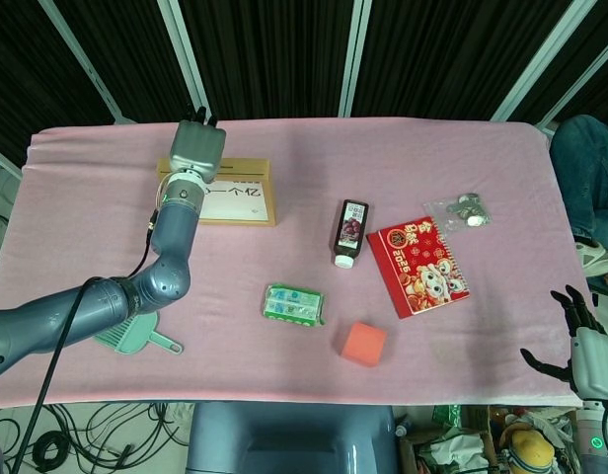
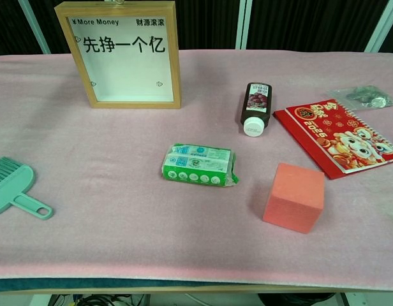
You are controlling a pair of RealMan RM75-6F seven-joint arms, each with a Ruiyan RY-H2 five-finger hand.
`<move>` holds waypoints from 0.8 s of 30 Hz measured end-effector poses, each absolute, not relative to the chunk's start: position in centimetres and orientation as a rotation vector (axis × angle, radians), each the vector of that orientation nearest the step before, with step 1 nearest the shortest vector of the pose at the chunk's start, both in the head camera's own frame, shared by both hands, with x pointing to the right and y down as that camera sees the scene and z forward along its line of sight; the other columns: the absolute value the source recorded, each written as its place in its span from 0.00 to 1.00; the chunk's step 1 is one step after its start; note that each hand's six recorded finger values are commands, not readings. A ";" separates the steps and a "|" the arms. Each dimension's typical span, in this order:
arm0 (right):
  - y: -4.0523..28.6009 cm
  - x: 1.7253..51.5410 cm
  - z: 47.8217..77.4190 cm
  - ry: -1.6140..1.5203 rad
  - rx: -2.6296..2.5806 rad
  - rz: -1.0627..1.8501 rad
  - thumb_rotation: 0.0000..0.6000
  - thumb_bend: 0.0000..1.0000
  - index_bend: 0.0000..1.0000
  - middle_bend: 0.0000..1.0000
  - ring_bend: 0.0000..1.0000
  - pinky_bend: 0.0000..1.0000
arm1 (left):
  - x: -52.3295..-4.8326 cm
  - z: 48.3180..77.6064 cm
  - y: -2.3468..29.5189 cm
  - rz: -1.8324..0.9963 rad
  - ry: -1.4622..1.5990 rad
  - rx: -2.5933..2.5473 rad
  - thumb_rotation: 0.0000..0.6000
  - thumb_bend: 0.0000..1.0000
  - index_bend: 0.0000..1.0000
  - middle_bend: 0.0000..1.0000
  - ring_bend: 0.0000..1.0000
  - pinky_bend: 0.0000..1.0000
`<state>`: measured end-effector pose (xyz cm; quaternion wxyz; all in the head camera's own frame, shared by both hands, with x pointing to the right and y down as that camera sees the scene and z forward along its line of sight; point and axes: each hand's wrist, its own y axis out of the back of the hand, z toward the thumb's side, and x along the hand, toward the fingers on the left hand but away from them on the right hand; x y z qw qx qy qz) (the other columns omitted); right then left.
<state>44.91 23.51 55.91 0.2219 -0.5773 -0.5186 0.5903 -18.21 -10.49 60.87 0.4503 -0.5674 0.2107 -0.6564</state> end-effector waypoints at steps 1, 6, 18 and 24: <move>23.5 44.9 55.9 -1.433 -1.595 1.631 1.00 0.09 0.15 0.02 0.14 0.21 | -18.2 60.9 -10.5 -1.623 0.518 -1.399 1.00 0.46 0.65 0.16 0.00 0.00; 23.5 44.9 55.9 -1.435 -1.596 1.632 1.00 0.09 0.15 0.02 0.14 0.21 | -17.9 61.1 -10.5 -1.620 0.514 -1.396 1.00 0.46 0.65 0.16 0.00 0.00; 23.5 45.0 55.9 -1.439 -1.600 1.633 1.00 0.09 0.15 0.02 0.14 0.21 | -17.9 61.1 -10.6 -1.624 0.517 -1.386 1.00 0.46 0.65 0.16 0.00 0.00; 23.5 45.0 55.9 -1.445 -1.599 1.636 1.00 0.09 0.15 0.02 0.14 0.21 | -18.0 61.3 -10.6 -1.629 0.514 -1.384 1.00 0.46 0.65 0.15 0.00 0.00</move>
